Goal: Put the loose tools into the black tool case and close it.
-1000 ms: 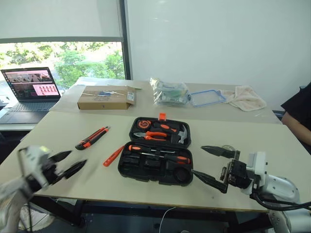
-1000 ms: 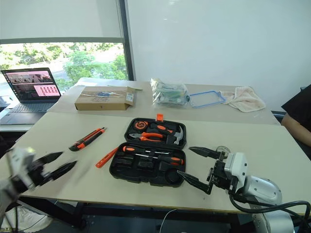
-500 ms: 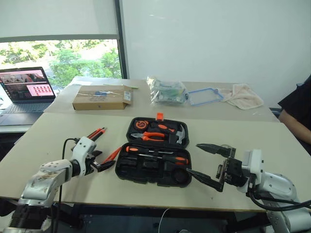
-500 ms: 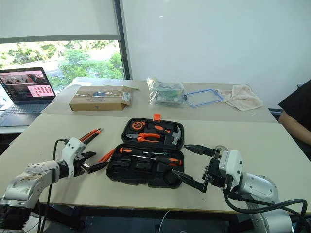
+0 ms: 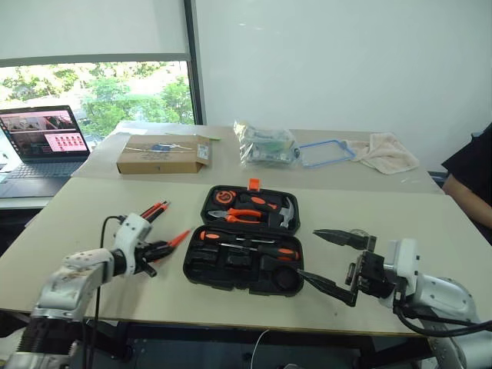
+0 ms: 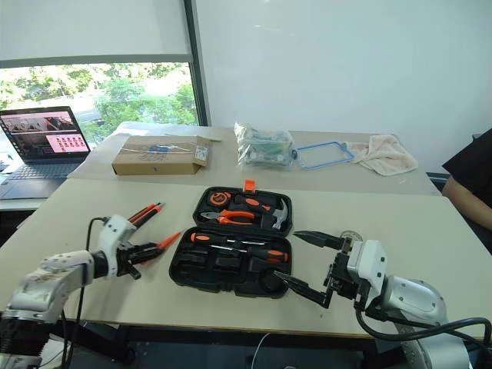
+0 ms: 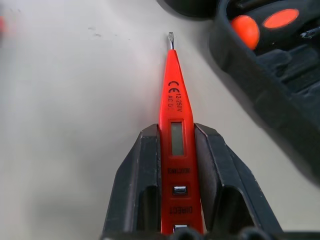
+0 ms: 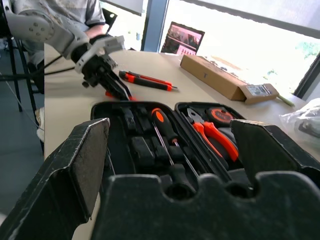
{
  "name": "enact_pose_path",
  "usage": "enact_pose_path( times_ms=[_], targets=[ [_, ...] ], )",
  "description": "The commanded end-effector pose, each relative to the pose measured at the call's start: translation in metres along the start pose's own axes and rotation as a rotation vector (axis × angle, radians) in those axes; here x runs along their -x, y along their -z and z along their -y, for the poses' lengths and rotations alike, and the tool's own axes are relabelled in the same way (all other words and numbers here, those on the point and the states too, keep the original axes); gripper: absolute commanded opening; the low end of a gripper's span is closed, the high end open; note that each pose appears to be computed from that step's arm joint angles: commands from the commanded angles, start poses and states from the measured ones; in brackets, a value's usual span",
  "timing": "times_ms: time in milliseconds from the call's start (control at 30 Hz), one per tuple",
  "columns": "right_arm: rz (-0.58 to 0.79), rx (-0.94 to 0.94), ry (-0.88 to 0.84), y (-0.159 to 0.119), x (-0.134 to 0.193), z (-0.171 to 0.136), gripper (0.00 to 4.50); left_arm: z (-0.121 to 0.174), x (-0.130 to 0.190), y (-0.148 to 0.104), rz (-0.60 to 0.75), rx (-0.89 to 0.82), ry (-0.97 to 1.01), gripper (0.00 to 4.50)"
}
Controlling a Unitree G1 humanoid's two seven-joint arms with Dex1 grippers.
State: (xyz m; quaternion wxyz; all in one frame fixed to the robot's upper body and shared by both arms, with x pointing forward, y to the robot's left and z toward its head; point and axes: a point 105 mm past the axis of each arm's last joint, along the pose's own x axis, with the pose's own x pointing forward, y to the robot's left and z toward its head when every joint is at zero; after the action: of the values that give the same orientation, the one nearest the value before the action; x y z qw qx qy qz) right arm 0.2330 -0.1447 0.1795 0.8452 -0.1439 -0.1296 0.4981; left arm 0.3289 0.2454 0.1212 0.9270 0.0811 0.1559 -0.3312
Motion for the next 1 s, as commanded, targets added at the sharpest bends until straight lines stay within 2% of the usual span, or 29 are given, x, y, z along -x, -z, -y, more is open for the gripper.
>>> enact_pose_path(
  times_ms=[33, 100, 200, 400, 533, 1000],
  targets=[
    [0.02, 0.035, -0.003, -0.015, 0.005, 0.0, 4.5, 0.007, 0.014, -0.052, 0.152, -0.199, 0.182, 0.48],
    [0.008, 0.034, -0.005, -0.015, 0.008, 0.0, 4.5, 0.022, 0.01, -0.065, 0.18, -0.274, 0.313, 0.48],
    [-0.017, 0.029, -0.014, -0.013, 0.012, -0.001, 4.5, 0.056, -0.01, -0.077, 0.137, -0.421, 0.533, 0.48],
    [-0.033, 0.012, -0.035, -0.009, 0.011, -0.008, 4.5, 0.092, -0.06, -0.068, 0.001, -0.671, 0.679, 0.48],
    [-0.038, 0.005, -0.035, -0.009, 0.01, -0.012, 4.5, 0.091, -0.076, -0.058, -0.052, -0.7, 0.677, 0.48],
    [-0.043, 0.004, -0.002, -0.006, 0.011, -0.014, 4.5, 0.079, -0.073, -0.026, -0.239, -0.703, 0.696, 0.48]
  ],
)
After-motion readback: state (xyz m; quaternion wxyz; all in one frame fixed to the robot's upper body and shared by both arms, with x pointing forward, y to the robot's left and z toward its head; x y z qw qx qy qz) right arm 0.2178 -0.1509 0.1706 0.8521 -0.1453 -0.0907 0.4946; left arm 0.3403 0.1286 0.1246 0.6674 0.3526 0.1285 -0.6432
